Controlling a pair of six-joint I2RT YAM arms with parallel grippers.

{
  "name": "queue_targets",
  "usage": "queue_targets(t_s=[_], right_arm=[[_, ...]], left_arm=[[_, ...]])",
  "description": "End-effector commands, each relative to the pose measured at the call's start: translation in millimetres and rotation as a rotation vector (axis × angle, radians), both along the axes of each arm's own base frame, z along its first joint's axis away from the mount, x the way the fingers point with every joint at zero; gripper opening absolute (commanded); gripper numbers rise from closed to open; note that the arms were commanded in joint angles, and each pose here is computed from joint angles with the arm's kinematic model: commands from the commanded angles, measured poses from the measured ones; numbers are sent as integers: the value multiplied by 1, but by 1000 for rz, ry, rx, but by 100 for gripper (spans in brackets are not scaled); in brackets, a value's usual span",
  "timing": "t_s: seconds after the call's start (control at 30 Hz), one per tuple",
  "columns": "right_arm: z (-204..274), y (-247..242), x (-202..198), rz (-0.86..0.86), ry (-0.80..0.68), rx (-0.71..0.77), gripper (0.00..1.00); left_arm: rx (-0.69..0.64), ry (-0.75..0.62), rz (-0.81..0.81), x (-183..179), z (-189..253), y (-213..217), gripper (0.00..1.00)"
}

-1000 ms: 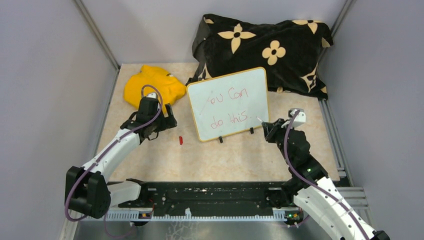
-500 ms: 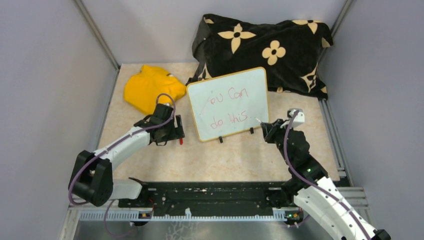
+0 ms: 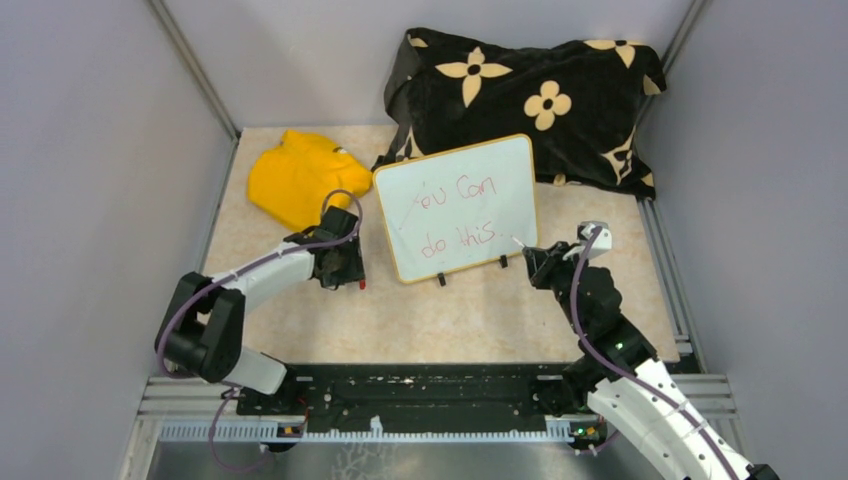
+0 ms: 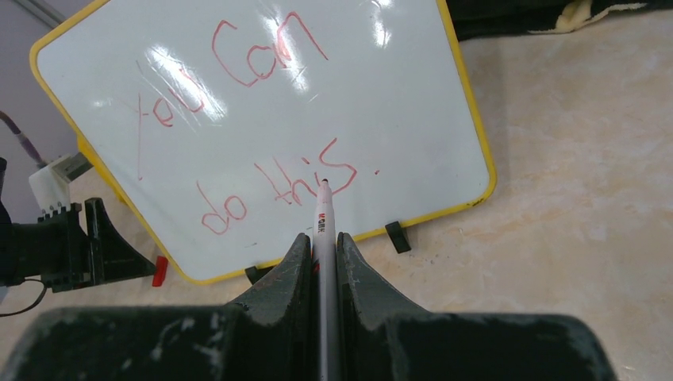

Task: Write a sentence on the whiteboard
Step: Close the whiteboard marker at the center of the board.

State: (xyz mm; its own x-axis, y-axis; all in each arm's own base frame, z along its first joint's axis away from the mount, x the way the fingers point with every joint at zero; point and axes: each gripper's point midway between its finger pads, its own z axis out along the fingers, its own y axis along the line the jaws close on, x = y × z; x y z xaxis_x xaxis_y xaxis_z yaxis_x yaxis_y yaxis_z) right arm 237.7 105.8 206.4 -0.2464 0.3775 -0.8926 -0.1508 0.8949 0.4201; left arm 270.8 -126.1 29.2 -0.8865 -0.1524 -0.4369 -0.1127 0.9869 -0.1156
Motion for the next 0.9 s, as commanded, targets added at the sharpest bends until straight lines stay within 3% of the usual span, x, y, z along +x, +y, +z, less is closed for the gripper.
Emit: queue_targets(t_s=[0.0,0.57,0.87], right_arm=[[19,2,1,0,-70,36,0],[17,1,0,-5,-72,41,0],[17,1,0,-4,-71,42,0]], left_arm=[[-10,-26,-20,12,8,-9,54],[31,-8,-22,19,-1,-16,46],[75,3,17,16,-6,-6,34]])
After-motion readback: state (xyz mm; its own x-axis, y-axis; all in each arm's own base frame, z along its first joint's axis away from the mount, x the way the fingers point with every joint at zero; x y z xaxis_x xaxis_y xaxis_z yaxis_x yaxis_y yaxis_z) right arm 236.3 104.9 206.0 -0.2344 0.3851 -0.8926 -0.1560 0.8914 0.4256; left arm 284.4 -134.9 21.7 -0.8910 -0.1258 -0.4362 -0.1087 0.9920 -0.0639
